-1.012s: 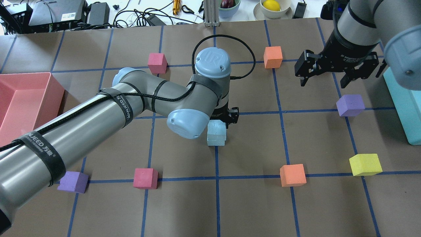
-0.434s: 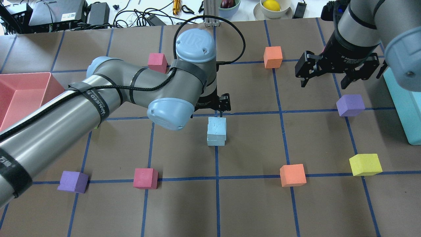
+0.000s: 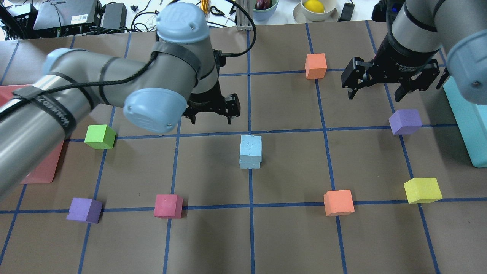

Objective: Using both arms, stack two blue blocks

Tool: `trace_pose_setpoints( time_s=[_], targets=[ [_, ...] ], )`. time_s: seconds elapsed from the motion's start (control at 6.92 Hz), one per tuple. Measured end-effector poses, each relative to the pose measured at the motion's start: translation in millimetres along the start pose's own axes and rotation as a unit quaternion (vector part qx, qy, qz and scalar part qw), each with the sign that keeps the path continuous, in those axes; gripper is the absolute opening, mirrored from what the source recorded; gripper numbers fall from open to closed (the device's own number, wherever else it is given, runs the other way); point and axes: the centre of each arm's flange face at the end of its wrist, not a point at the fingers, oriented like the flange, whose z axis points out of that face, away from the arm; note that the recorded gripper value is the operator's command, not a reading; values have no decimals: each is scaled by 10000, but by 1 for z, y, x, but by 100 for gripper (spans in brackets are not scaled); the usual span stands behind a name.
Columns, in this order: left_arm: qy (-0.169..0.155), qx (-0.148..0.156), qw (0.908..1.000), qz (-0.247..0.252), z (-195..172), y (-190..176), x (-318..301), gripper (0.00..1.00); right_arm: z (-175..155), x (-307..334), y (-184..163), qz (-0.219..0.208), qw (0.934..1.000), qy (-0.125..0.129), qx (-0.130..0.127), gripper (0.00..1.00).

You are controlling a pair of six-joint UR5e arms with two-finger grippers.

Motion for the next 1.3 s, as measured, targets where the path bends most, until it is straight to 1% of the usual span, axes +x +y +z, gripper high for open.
trace_pose_setpoints(
  time_s=[0.14, 0.29, 0.43, 0.58, 0.87, 1.3],
  targets=[
    [-22, 36, 10000, 2, -38, 5, -42, 100, -1, 0, 0, 0, 10000, -9, 7, 100],
    [-88, 175, 9998, -54, -69, 14, -64, 100, -2, 0, 0, 0, 10000, -17, 13, 100],
    [-171, 316, 9993, -131, -89, 21, -77, 100, -3, 0, 0, -4, 10000, -20, 7, 100],
    [-145, 393, 9989, -198, -98, 24, -82, 100, -4, 0, 1, -13, 10000, -20, -13, 100],
    [-21, 413, 9988, -277, -101, 25, -87, 100, -6, -1, 1, -30, 10000, -30, -21, 100],
    [4, 149, 9991, -387, -99, 29, -103, 100, -6, -1, 1, -37, 10000, -29, -26, 100]
  ],
)
